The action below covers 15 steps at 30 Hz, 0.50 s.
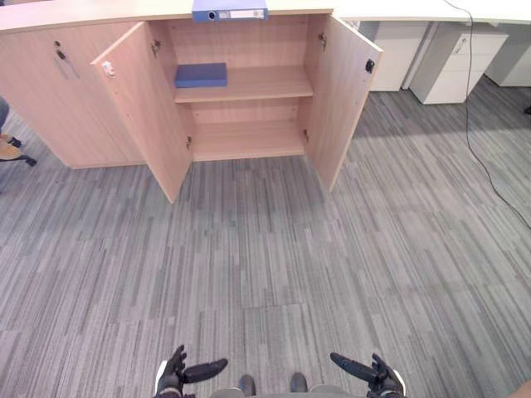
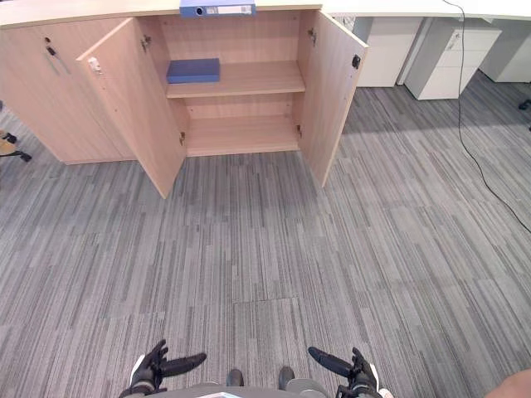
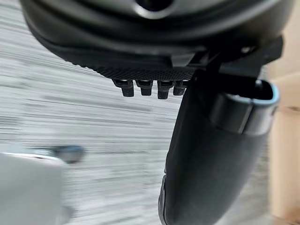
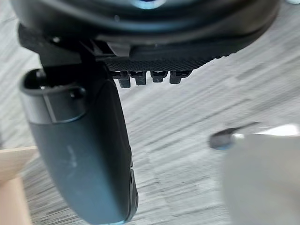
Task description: Walk over to the cabinet, pick up the folder, carry it to the office cabinet, place the folder inside the office cabinet, then close the office cabinet door
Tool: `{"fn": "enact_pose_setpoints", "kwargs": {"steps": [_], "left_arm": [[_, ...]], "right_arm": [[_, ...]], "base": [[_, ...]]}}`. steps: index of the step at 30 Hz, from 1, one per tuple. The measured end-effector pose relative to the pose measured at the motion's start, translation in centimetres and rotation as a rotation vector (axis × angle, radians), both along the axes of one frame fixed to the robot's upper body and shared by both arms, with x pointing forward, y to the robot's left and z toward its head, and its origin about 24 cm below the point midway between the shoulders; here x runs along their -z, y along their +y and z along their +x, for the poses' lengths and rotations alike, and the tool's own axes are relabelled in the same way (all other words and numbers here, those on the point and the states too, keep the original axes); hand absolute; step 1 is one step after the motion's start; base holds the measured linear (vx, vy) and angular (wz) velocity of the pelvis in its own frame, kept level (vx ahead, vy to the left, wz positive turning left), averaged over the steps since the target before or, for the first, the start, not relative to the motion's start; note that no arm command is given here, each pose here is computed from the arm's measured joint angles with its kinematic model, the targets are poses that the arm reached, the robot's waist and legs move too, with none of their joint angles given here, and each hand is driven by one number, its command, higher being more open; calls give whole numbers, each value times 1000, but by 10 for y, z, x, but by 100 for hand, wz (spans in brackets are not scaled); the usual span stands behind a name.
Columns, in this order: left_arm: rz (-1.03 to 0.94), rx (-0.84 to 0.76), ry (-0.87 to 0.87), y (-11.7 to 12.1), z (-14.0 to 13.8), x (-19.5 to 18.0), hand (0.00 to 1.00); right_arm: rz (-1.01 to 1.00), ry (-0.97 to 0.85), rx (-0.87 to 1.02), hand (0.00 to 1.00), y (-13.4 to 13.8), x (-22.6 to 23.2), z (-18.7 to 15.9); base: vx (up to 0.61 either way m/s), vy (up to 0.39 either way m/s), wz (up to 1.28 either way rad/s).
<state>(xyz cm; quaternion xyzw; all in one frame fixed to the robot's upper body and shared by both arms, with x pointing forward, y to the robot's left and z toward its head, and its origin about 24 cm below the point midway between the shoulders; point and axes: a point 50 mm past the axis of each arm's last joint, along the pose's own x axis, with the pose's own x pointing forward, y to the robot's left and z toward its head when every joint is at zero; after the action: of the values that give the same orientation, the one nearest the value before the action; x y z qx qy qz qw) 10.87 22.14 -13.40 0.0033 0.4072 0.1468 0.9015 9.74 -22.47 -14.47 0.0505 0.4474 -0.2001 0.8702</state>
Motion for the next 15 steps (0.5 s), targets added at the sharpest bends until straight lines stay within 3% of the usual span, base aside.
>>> {"fn": "enact_pose_setpoints", "kwargs": {"steps": [5,15], "left_arm": [[-10,-24,-76,3,13,-8,100],[-45,-96,-131,2,13,-14,100]], "right_arm": [[-44,-88,-68,100,-2,-12,23],[-119,-162,-160,100,-9,-27,49]], "base": [[103,22,-7],[34,9,-13]]}}
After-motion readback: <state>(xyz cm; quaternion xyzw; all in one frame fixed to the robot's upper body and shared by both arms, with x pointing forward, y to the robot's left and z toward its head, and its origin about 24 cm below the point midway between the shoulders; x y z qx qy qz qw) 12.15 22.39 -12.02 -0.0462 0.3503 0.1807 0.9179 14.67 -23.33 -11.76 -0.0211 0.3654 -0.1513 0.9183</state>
